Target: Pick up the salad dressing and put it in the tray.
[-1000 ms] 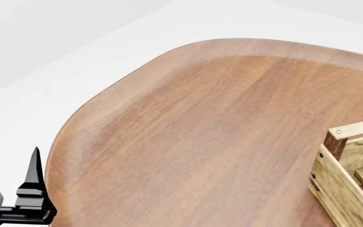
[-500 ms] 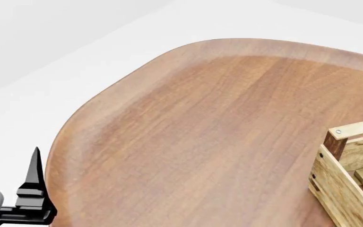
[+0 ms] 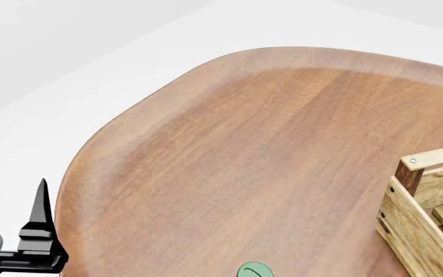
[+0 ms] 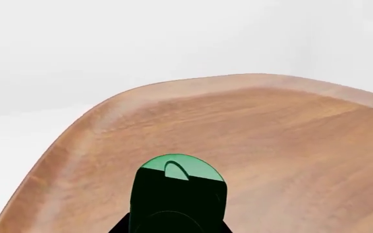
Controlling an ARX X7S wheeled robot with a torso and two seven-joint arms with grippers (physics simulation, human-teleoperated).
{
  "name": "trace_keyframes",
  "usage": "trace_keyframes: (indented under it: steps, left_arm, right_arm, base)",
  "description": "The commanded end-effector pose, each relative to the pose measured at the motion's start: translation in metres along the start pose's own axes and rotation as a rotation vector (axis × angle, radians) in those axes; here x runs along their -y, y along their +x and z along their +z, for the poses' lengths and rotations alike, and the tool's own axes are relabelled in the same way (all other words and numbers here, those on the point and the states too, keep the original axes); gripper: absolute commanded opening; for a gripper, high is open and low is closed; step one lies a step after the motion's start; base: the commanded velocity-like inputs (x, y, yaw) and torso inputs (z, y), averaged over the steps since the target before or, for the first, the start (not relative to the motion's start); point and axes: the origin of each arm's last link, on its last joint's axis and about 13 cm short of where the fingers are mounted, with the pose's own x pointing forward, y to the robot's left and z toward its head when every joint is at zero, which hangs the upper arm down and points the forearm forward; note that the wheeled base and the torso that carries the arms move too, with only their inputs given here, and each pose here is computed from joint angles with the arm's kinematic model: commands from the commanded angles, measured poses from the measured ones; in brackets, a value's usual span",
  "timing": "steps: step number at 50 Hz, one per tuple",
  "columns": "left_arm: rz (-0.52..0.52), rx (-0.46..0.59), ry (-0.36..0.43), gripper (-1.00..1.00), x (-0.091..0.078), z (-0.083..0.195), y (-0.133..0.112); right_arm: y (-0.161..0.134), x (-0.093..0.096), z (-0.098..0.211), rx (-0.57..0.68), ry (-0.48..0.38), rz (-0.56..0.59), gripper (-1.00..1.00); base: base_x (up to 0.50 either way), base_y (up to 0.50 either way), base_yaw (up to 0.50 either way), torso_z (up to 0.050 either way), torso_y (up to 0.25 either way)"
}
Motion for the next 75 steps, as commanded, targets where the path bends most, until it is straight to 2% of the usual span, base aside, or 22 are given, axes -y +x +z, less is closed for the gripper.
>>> trace_keyframes:
  steps: [1,29,40,48,63,75]
  left_arm:
    - [0.003,0.000,-0.002,1.00,-0.001,0.000,-0.001]
    - [0.007,0.003,-0.008,1.00,-0.001,0.000,-0.001]
    - [0.008,0.003,-0.010,1.00,-0.002,0.001,-0.001]
    - [0.009,0.004,-0.009,1.00,-0.002,0.000,-0.001]
    - [0.009,0.005,-0.012,1.00,-0.003,0.001,0.001]
    - [0.012,0.003,-0.011,1.00,-0.004,0.000,0.001]
  right_arm:
    - [-0.006,0.003,0.030,0.085,-0.019,-0.068,-1.00]
    - [-0.026,0.026,0.083,0.262,-0.057,-0.231,-1.00]
    - [-0.030,0.042,0.102,0.313,-0.044,-0.355,-1.00]
    - [-0.028,0.056,0.113,0.301,-0.037,-0.442,-1.00]
    - [-0.026,0.085,0.118,0.248,-0.083,-0.633,-1.00]
    - [-0.020,0.118,0.123,0.219,-0.016,-0.788,-1.00]
  base:
    - [0.00,0.00,0.00,0.000,0.000]
    - [0.00,0.00,0.00,0.000,0.000]
    - [0.00,0.00,0.00,0.000,0.001]
    - [0.00,0.00,0.00,0.000,0.000]
    - [0.00,0.00,0.00,0.000,0.001]
    - [0.00,0.00,0.00,0.000,0.000]
